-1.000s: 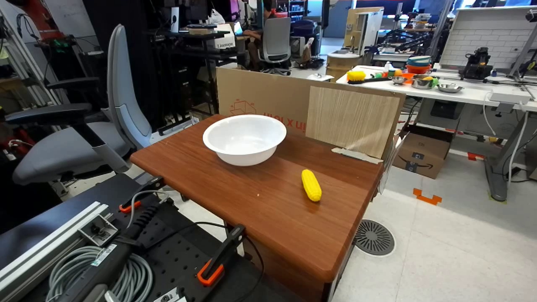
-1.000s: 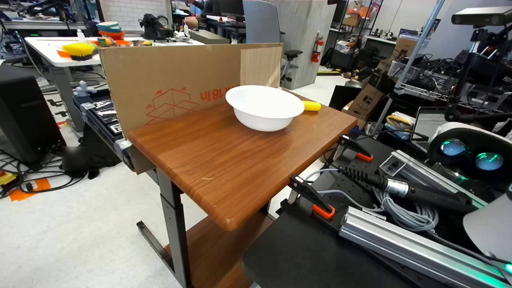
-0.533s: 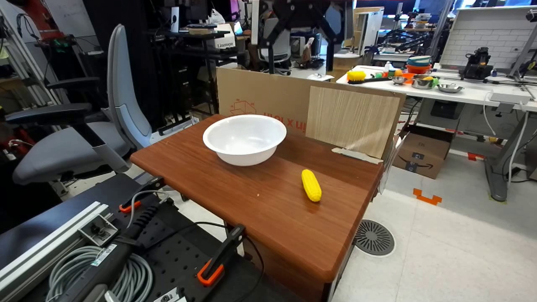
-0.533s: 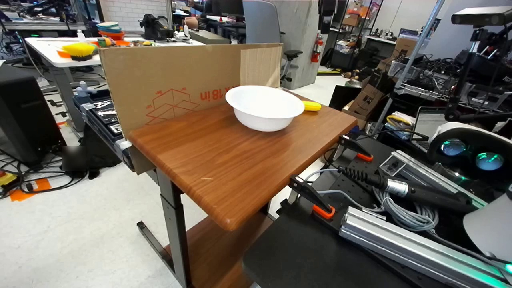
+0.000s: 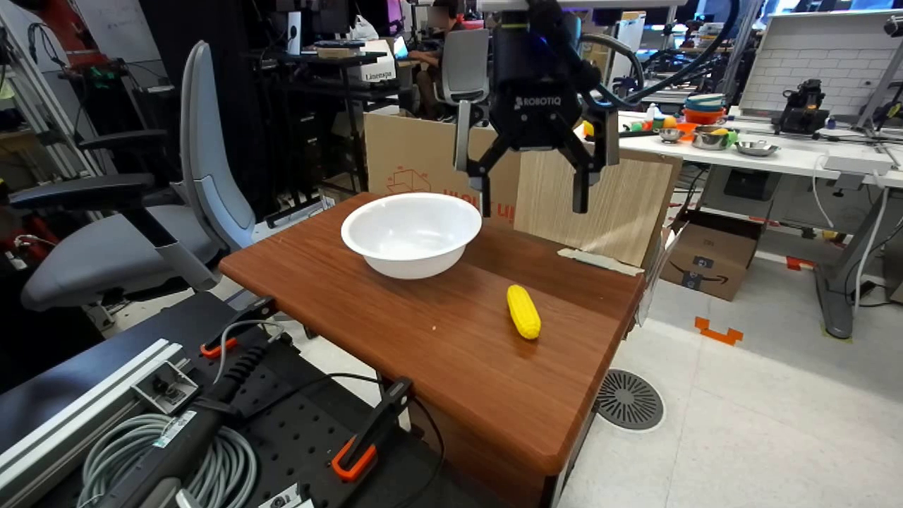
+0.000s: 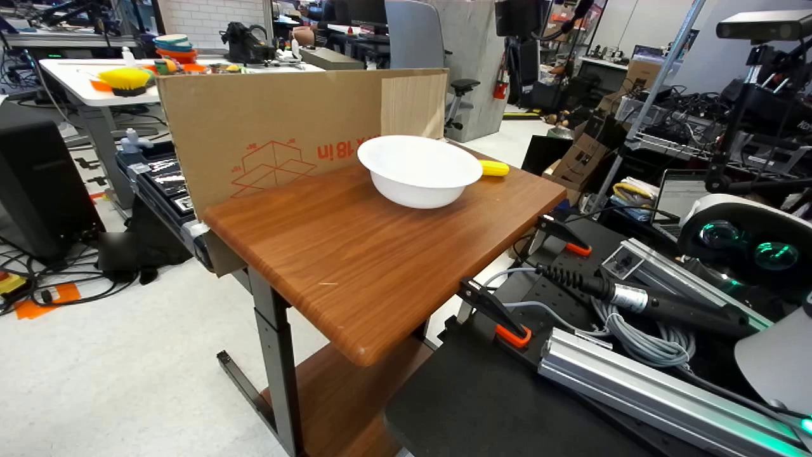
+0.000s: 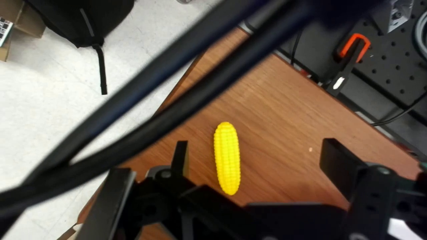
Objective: Place the cob in the white basin
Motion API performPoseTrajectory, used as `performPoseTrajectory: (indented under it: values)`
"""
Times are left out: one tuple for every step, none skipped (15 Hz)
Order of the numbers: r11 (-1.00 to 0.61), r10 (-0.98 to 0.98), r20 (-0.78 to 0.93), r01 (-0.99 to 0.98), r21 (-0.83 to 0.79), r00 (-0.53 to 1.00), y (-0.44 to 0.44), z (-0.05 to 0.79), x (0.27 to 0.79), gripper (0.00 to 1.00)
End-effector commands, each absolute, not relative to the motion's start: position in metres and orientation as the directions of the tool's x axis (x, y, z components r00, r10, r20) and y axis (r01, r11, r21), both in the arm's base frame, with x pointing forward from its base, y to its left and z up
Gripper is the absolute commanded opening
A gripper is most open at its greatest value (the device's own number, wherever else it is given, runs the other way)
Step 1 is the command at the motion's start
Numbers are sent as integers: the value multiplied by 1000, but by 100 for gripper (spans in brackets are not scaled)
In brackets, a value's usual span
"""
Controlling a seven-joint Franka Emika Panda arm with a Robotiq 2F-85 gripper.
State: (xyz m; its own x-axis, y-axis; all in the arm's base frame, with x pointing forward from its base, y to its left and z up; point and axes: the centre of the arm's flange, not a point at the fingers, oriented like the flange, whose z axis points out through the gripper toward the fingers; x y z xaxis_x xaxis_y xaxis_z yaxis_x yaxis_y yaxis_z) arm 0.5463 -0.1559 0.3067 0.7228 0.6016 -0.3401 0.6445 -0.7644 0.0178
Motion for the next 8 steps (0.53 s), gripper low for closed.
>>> performPoseTrajectory:
  values:
    - [-782, 557, -310, 612, 117, 770, -160, 275, 573, 100]
    - [-792, 541, -296, 596, 137, 787, -161, 265, 576, 100]
    - [-800, 529, -289, 583, 144, 798, -161, 258, 578, 100]
    - [-806, 520, -292, 574, 144, 803, -162, 249, 577, 100]
    - [-809, 515, -295, 570, 141, 805, -163, 242, 575, 100]
    - [-813, 509, -300, 565, 138, 807, -163, 235, 573, 100]
    - [-817, 506, -306, 562, 129, 806, -165, 229, 569, 100]
    - [-821, 501, -312, 557, 124, 807, -167, 225, 566, 100]
